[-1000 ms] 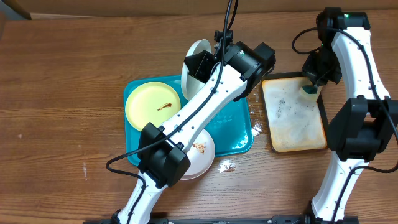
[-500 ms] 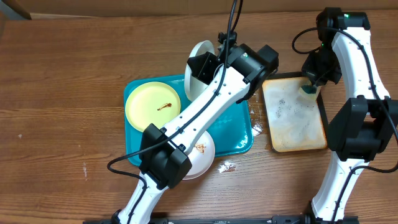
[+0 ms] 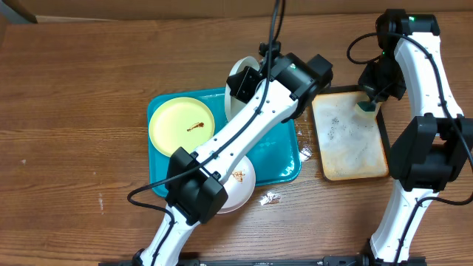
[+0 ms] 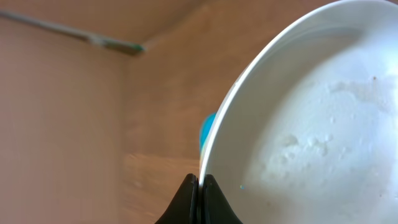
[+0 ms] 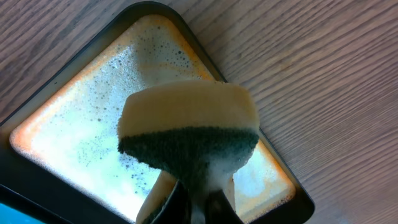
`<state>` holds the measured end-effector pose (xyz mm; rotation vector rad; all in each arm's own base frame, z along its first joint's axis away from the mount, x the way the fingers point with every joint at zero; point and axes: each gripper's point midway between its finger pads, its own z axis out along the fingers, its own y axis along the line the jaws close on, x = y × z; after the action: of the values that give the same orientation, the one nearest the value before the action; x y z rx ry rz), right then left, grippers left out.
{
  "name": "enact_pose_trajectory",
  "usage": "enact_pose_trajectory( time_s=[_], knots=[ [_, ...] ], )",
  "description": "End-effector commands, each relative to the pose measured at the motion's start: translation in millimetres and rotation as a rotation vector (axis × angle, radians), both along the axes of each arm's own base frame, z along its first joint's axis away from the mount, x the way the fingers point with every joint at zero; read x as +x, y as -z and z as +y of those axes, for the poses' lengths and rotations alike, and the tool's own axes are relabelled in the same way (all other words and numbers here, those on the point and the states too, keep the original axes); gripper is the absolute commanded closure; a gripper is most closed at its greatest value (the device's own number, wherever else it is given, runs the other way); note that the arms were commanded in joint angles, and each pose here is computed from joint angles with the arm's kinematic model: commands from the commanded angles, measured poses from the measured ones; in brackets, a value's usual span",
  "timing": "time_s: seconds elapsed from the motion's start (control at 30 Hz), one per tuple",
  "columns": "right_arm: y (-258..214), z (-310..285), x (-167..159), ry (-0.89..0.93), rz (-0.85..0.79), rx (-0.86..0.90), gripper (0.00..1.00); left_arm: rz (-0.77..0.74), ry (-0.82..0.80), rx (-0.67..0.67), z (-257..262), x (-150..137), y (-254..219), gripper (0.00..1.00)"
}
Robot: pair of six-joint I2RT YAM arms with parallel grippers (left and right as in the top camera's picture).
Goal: Clean dirty plates on tray and stack at the side
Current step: 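Carry the white plate left and set it on the table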
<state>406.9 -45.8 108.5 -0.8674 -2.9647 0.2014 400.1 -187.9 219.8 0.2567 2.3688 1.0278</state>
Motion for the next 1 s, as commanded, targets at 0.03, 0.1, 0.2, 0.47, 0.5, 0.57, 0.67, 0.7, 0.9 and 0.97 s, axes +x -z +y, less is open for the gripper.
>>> enact_pose_trajectory(
  time_s=[0.03, 0.1, 0.2, 0.47, 0.5, 0.57, 0.67, 0.7, 0.9, 0.97],
  knots=[
    [-18.1, 1.3, 5.4, -0.006, -0.057, -0.003, 0.96, 0.074, -0.145, -0.27, 10.8, -5.1, 14.3, 0.96],
    [-18.1, 1.3, 5.7, -0.007, -0.058, -0.003, 0.96, 0.112, -0.193, -0.341, 17.3, -4.9, 21.3, 0.96],
    [-18.1, 1.4, 5.6, -0.007, -0.058, -0.003, 0.96, 0.171, -0.261, -0.461, 25.6, -1.2, 32.1, 0.96],
    [-17.6, 6.8, 5.7, -0.029, -0.057, 0.03, 0.96, 0.264, -0.203, -1.008, 14.1, 32.0, 11.3, 0.96],
    [-17.7, 7.1, 5.5, -0.028, -0.056, 0.032, 0.96, 0.238, -0.199, -1.043, 18.4, 36.8, 2.9, 0.96],
    [-17.5, 7.5, 5.5, -0.032, -0.056, 0.033, 0.96, 0.171, -0.209, -1.071, 36.5, 45.3, -13.6, 0.96],
    [-17.5, 9.9, 5.9, -0.047, -0.057, 0.048, 0.96, 0.11, -0.262, -1.086, 71.3, 49.1, -27.9, 0.96],
    [-17.2, 11.9, 6.2, -0.053, -0.058, 0.06, 0.96, 0.096, -0.296, -1.088, 87.8, 49.4, -29.7, 0.96],
    [-17.2, 12.7, 3.9, -0.057, -0.048, 0.065, 0.96, 0.044, -0.541, -1.081, 192.3, 42.1, -21.5, 0.96],
    [-17.2, 14.4, 3.1, -0.076, -0.044, 0.076, 0.96, -0.003, -0.624, -1.083, 235.6, 38.8, -21.2, 0.96]
  ],
)
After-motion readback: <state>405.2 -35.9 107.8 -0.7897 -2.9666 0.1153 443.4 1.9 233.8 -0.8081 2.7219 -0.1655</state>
